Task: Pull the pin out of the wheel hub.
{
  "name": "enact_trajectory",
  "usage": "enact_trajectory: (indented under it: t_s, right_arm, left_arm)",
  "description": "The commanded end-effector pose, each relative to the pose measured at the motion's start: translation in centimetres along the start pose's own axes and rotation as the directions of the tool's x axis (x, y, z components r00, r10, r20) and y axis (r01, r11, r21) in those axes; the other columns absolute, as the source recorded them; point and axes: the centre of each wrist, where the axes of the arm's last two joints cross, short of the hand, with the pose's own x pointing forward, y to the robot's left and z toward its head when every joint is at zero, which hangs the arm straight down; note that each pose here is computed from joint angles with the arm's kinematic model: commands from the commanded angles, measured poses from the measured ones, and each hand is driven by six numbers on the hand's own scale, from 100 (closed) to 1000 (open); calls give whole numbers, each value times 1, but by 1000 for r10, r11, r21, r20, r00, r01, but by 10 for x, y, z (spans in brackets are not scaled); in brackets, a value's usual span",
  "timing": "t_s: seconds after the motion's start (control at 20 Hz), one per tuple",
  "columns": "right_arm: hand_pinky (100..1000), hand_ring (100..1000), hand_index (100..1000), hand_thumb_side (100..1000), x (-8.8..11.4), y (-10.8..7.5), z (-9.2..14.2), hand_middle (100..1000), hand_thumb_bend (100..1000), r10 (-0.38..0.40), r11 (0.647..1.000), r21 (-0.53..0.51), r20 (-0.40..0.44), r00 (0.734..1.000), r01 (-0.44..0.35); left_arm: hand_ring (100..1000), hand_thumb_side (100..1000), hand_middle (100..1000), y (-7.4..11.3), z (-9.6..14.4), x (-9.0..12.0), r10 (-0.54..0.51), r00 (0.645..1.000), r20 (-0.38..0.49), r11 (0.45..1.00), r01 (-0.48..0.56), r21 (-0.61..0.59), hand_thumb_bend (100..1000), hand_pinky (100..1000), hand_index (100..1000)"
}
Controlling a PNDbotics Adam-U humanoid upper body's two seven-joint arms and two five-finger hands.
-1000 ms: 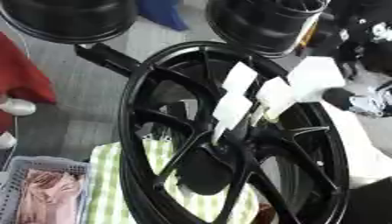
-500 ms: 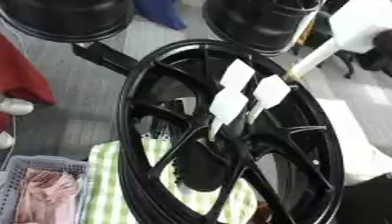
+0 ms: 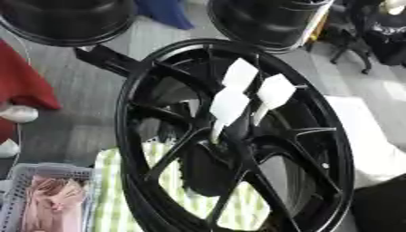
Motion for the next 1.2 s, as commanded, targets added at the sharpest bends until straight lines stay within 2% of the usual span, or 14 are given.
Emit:
enact_trajectory:
  t_s: [0.05,0.15,0.25,0.35,0.45,0.5,0.6,0.65,0.7,0.75,0.8,0.85,0.95,1.2]
  right_arm:
    - [279,481,310,100,-10,-13,22,336,100,86,981,-171,-26,996,-89]
    - [279,481,311,100,-25,-16,51,337,110,130,960,-239,-94,987,-149]
    - [279,484,316,100,-37,-17,82,341,134,178,931,-288,-183,967,-226]
    - [277,486,322,100,-46,-14,110,346,142,217,898,-321,-273,937,-302]
    - [280,515,371,100,-54,-7,139,389,198,257,862,-326,-378,890,-387]
    - [334,585,470,100,-57,-2,151,487,418,278,845,-319,-426,861,-430]
    - [474,721,671,133,-62,10,172,683,561,321,821,-273,-505,801,-501]
    - [485,731,682,136,-64,17,179,698,561,337,815,-247,-534,775,-525]
    - [541,790,731,127,-65,22,184,788,509,347,808,-234,-553,758,-540]
    - [545,796,733,121,-67,28,189,795,497,344,803,-235,-568,747,-548]
    - [554,814,734,100,-68,33,193,819,389,336,795,-244,-586,738,-555]
    - [551,815,731,100,-68,37,196,819,366,324,787,-258,-601,730,-561]
    - [544,814,726,100,-70,44,198,816,365,304,775,-286,-613,729,-564]
    - [527,802,706,100,-70,49,198,794,365,281,749,-349,-603,747,-563]
  left_arm:
    - [762,734,723,3,-4,7,-23,999,35,1000,22,1,100,1000,850]
    - [762,734,723,3,-4,7,-17,999,41,1000,17,5,100,1000,850]
    - [761,734,723,2,-3,6,-8,999,42,1000,8,11,100,1000,850]
    - [761,734,723,1,-3,6,1,999,41,1000,-2,18,100,1000,850]
    - [761,732,723,0,-2,5,12,999,41,1000,-13,25,100,1000,850]
    - [761,731,723,0,-2,5,16,999,40,999,-17,28,100,1000,850]
    - [761,730,722,-1,-2,4,22,999,41,999,-24,31,100,1000,850]
    - [760,730,722,-1,-1,4,25,999,42,999,-26,34,100,1000,850]
    - [760,724,721,-1,-1,4,27,999,41,999,-28,36,100,1000,850]
    - [760,724,721,-1,-1,4,29,999,40,999,-30,39,100,1000,850]
    - [760,724,721,-1,-1,4,31,999,40,999,-32,42,100,1000,850]
    - [760,723,721,-1,-1,3,32,999,41,998,-34,43,100,1000,850]
    - [760,722,721,-2,-1,3,36,998,43,998,-38,44,100,1000,850]
    - [760,725,721,-2,0,3,40,998,45,998,-42,42,100,1000,850]
